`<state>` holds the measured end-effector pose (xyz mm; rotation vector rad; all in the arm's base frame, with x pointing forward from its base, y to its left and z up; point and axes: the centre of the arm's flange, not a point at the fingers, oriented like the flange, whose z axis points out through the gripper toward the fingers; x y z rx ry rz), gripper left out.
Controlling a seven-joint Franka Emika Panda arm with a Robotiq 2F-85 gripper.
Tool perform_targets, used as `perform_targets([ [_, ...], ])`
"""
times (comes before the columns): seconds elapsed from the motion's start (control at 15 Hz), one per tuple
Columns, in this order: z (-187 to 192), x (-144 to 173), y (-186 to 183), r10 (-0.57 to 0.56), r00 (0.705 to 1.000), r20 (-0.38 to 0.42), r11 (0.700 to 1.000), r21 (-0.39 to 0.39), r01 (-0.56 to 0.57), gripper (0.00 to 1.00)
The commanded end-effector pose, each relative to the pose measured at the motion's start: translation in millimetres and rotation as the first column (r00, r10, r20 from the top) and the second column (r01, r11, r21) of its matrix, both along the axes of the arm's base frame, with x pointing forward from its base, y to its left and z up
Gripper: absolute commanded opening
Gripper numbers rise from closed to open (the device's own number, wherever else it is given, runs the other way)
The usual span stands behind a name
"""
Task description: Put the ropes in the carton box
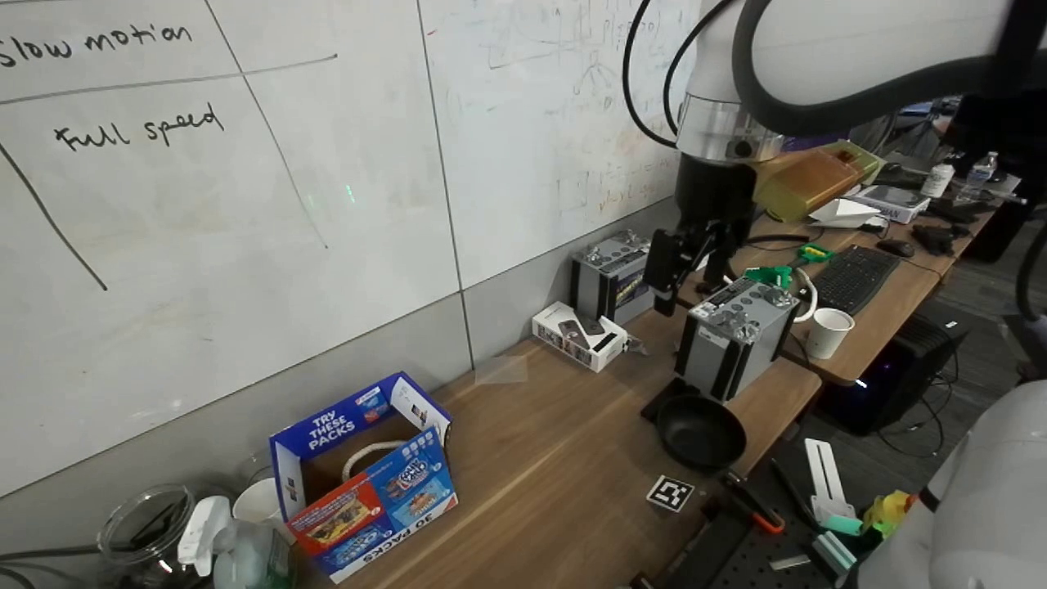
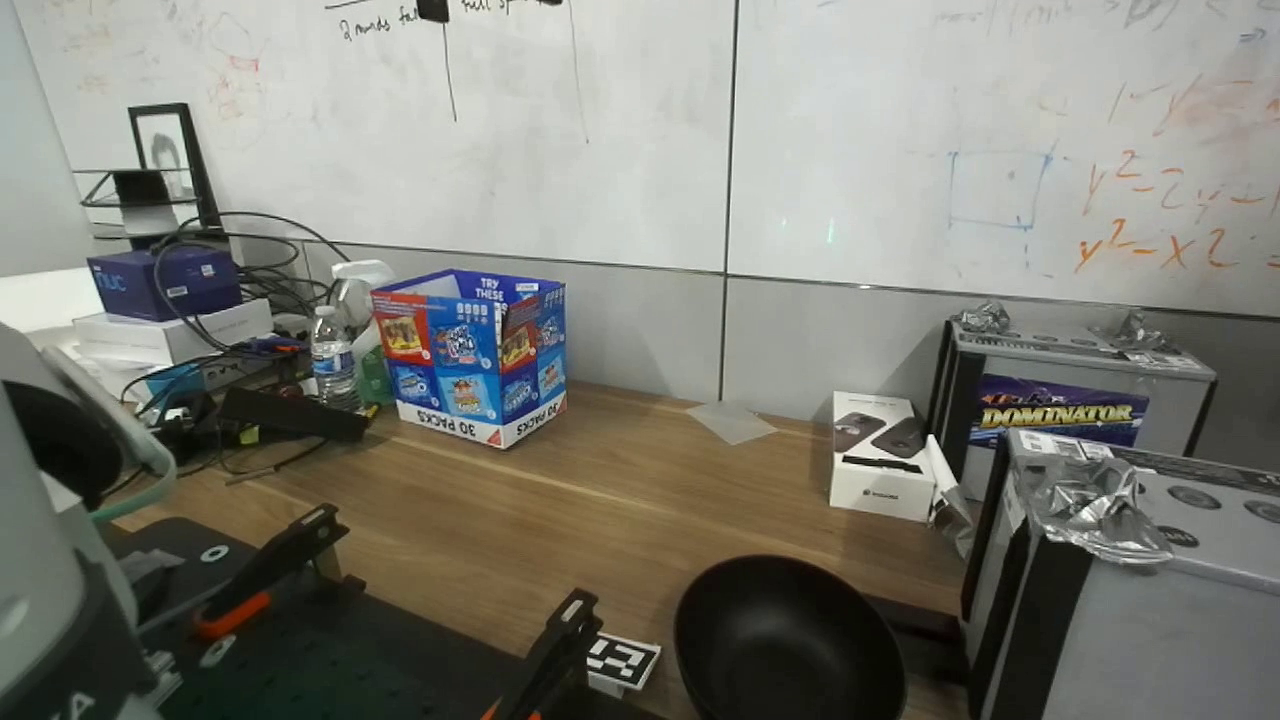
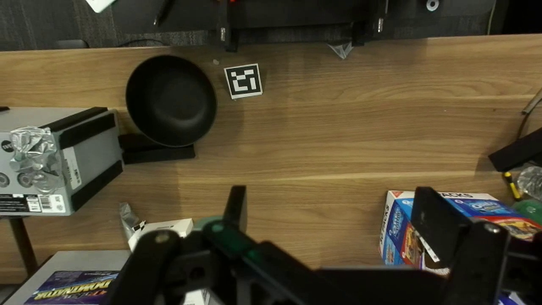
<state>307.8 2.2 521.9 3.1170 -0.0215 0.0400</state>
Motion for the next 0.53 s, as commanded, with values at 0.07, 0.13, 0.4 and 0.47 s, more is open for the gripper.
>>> perform_targets([
  [0.07, -4.3, -11.8, -4.5, -0.043, 0.998, 0.035, 0.999, -0.008, 0.044, 1.0],
  [0.13, -5.5, -2.5, -1.0, -0.011, 1.0, -0.008, 1.0, -0.001, 0.011, 1.0],
  [0.4, -6.6, -5.1, -3.1, -0.026, 1.0, -0.005, 1.0, 0.0, 0.026, 1.0],
  [0.47, -6.3, -5.3, -3.1, -0.028, 1.0, -0.004, 1.0, 0.0, 0.028, 1.0],
])
